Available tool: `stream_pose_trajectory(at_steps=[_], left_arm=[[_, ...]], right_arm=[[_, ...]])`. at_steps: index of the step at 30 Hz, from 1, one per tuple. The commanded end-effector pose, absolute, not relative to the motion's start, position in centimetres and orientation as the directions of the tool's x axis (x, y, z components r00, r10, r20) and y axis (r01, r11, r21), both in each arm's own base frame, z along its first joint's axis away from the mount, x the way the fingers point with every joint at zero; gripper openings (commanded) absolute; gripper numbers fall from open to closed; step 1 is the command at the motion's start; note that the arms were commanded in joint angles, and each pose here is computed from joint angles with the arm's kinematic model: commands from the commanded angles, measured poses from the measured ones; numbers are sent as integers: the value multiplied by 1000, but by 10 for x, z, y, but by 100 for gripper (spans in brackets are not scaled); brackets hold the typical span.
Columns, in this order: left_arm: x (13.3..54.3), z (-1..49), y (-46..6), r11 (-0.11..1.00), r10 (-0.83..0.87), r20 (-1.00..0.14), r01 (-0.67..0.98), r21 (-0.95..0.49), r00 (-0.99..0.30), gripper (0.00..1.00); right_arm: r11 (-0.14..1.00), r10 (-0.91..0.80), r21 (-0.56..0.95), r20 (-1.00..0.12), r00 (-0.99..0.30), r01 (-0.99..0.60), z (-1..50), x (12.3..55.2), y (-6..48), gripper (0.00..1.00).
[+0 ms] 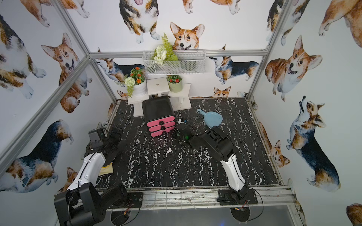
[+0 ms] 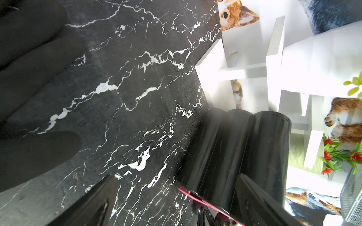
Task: Please place the pencils in the drawer according to their color
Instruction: Close the drawer in the storage box, then reset both arms
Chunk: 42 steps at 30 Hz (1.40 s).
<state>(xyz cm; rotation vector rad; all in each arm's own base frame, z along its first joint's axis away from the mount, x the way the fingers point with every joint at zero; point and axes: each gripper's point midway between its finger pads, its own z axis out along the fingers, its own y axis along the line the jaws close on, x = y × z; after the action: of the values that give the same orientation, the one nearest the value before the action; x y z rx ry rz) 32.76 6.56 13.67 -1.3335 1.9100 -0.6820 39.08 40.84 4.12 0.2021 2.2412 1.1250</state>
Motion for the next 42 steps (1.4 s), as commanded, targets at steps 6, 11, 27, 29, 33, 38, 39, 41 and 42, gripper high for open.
stream_pose_trajectory(at_steps=[6,11,27,29,33,38,39,41,42], left_arm=[[327,140,64,349,-937,-256,-571,-743,-240,100],[327,138,65,353,-935,-259,-576,-737,-242,100],[339,186,90,635,-762,-606,-443,-632,-227,100],[343,197,92,727,-668,-715,-380,-571,-205,100],[341,212,101,823,-515,-854,-317,-471,-69,100],[345,204,103,877,-408,-913,-285,-387,-18,100],[348,199,102,887,-391,-920,-281,-367,-34,100],[354,190,100,901,-365,-929,-278,-334,-68,100],[357,186,97,908,-348,-935,-272,-317,-74,100]], right_arm=[[552,459,826,-416,-785,-114,51,401,418,14],[568,441,812,-437,-784,-134,57,398,415,18],[817,376,576,-577,-725,-35,119,314,249,56],[858,386,514,-634,-670,8,140,317,207,66],[907,393,407,-734,-554,105,175,316,124,88],[913,397,303,-816,-420,274,194,314,43,100],[910,391,283,-829,-399,304,196,315,32,100],[912,350,224,-862,-366,344,197,318,15,100],[912,325,190,-876,-357,363,197,320,8,100]])
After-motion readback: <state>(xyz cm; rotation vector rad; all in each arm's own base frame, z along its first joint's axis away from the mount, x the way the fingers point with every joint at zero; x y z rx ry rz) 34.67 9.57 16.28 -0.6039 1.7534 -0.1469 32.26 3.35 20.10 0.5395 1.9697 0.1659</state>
